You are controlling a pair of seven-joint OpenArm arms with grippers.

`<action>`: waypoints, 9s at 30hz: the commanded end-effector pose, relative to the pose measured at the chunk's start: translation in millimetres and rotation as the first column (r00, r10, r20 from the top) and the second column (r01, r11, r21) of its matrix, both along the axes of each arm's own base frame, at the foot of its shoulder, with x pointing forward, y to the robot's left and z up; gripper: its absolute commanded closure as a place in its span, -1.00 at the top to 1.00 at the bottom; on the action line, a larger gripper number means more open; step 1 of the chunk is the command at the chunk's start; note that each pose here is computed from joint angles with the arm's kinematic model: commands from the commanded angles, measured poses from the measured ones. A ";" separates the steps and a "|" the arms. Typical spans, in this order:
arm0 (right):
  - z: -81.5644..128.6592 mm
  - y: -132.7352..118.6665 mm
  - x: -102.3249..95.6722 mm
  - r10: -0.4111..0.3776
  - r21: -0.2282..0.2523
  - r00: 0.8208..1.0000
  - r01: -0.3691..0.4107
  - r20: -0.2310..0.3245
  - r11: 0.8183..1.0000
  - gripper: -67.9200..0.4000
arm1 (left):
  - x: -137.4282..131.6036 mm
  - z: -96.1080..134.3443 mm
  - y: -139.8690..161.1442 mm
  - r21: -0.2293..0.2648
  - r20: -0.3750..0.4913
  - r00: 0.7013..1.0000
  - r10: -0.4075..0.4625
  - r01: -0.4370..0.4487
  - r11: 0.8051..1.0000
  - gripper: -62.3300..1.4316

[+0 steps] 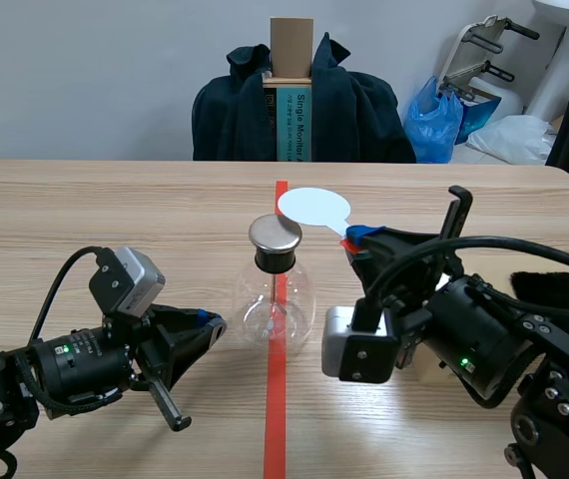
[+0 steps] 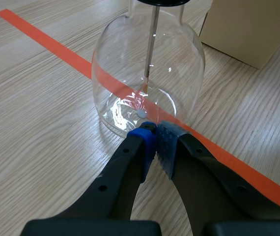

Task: Do the electroscope experiment.
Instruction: 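Move the plate toward and away from the electroscope, then rub the plate on the fur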

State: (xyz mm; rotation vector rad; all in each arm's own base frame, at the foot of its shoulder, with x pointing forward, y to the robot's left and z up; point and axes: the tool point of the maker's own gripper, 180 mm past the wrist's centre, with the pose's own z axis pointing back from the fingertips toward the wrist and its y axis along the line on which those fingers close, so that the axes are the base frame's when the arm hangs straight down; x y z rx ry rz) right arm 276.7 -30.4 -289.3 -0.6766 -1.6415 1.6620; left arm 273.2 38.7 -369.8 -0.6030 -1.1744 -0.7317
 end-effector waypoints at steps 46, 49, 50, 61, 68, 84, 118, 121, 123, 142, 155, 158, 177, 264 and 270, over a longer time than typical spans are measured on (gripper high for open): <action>8.0 -26.3 18.9 -0.137 -0.011 0.990 0.137 0.036 0.991 -0.97 | 5.4 9.0 -3.1 -0.032 0.021 1.000 0.008 -0.007 0.999 -0.83; 12.4 -35.7 23.3 -0.169 -0.010 0.984 0.170 0.059 0.985 -0.97 | 5.4 9.0 -3.0 -0.032 0.021 1.000 0.008 -0.007 0.999 -0.83; 13.5 -38.7 24.6 -0.178 -0.011 0.982 0.179 0.064 0.984 -0.97 | 5.4 9.0 -3.0 -0.032 0.021 1.000 0.008 -0.007 0.999 -0.83; 41.4 -60.4 33.5 -0.259 0.042 0.946 0.256 0.196 0.966 -0.97 | 5.4 8.9 -3.0 -0.032 0.021 1.000 0.008 -0.007 0.999 -0.83; 79.5 -72.9 37.1 -0.298 0.126 0.914 0.273 0.277 0.954 -0.97 | 5.4 8.9 -3.0 -0.032 0.021 1.000 0.008 -0.007 0.999 -0.83; 209.6 -112.1 13.9 -0.347 0.291 0.814 0.229 0.467 0.929 -0.97 | 5.5 9.0 -2.7 -0.032 0.021 1.000 0.008 -0.008 0.999 -0.83; 227.1 -198.4 -44.1 -0.552 0.209 0.704 0.518 0.447 0.830 -0.97 | -6.0 59.7 13.1 -0.045 0.116 0.992 -0.044 0.049 0.998 0.52; 202.0 -206.2 -48.3 -0.563 0.153 0.721 0.554 0.404 0.819 -0.97 | -15.1 89.5 20.4 -0.074 0.168 0.985 -0.037 0.050 0.996 0.82; 182.1 -211.4 -51.1 -0.561 0.107 0.736 0.567 0.378 0.816 -0.97 | -24.9 105.5 23.9 -0.071 0.196 0.980 -0.045 0.060 0.996 0.92; 30.5 -252.3 -82.0 -0.617 -0.051 0.775 0.627 0.136 0.777 -0.97 | -89.6 147.4 34.3 0.018 0.187 0.978 -0.088 0.086 0.996 1.00; -25.1 -229.9 -81.1 -0.568 -0.082 0.822 0.569 0.037 0.818 -0.97 | -83.5 152.3 40.6 0.005 0.194 0.980 -0.055 0.055 0.998 1.00; -35.8 -222.8 -82.9 -0.559 -0.102 0.829 0.557 0.013 0.824 -0.97 | -83.4 152.3 40.7 0.005 0.194 0.980 -0.054 0.054 0.999 1.00; -55.9 -200.3 -92.8 -0.532 -0.151 0.846 0.524 -0.017 0.838 -0.97 | -82.8 152.5 40.9 0.002 0.195 0.980 -0.047 0.048 0.999 1.00; -54.4 -217.1 -78.9 -0.600 -0.230 0.798 0.595 0.059 0.770 -0.97 | -82.8 151.3 41.3 0.007 0.192 0.980 -0.047 0.047 0.999 1.00; -59.2 -194.7 -77.5 -0.533 -0.212 0.846 0.526 0.029 0.824 -0.97 | -82.7 151.2 41.3 0.007 0.192 0.980 -0.047 0.047 0.999 1.00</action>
